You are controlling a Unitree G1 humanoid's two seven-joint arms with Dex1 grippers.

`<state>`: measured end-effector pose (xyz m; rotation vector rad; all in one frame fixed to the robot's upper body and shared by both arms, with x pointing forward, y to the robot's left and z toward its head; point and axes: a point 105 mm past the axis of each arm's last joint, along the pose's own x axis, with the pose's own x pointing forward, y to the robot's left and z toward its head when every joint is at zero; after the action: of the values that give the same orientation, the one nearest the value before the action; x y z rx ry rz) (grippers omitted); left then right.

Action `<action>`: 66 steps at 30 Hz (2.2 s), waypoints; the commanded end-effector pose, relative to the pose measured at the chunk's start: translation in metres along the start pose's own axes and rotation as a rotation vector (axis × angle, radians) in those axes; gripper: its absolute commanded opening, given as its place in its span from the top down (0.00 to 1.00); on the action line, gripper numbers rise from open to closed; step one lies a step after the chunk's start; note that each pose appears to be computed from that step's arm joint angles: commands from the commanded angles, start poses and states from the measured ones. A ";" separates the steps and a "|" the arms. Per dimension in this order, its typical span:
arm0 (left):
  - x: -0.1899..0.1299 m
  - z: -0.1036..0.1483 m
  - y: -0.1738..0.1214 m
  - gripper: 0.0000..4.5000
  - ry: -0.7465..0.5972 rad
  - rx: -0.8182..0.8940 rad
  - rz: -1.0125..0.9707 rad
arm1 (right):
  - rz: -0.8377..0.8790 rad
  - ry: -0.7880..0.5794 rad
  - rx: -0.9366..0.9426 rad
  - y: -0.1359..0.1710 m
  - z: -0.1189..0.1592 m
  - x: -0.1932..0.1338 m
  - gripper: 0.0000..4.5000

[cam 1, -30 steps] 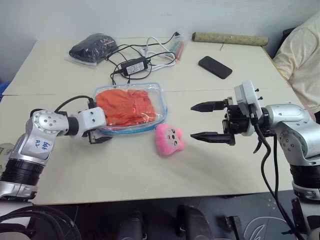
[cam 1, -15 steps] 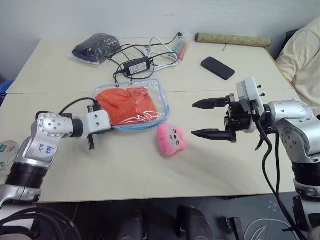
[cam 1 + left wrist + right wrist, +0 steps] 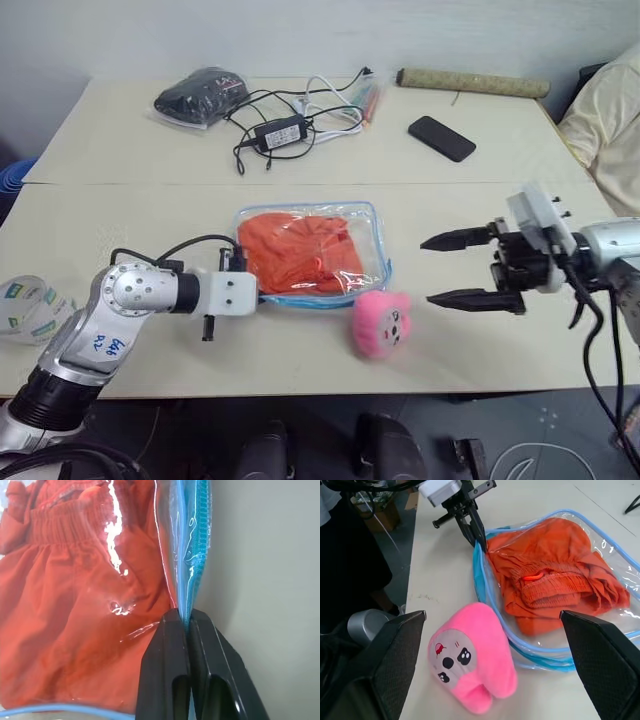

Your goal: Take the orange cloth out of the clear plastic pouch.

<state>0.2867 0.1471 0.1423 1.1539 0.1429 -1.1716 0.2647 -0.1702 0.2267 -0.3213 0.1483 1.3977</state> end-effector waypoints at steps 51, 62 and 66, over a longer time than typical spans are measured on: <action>-0.079 0.051 -0.005 0.10 -0.257 -0.471 0.038 | -0.019 0.008 0.203 0.062 -0.084 0.089 1.00; -0.067 0.048 -0.001 0.10 -0.270 -0.458 0.032 | 0.019 0.001 0.147 0.043 -0.082 0.128 1.00; -0.061 0.049 0.001 0.10 -0.281 -0.440 0.014 | 0.056 0.017 0.209 0.046 -0.087 0.134 0.79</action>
<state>0.2372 0.1515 0.1987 0.5668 0.2015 -1.1989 0.2554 -0.0679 0.1038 -0.1820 0.2823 1.3954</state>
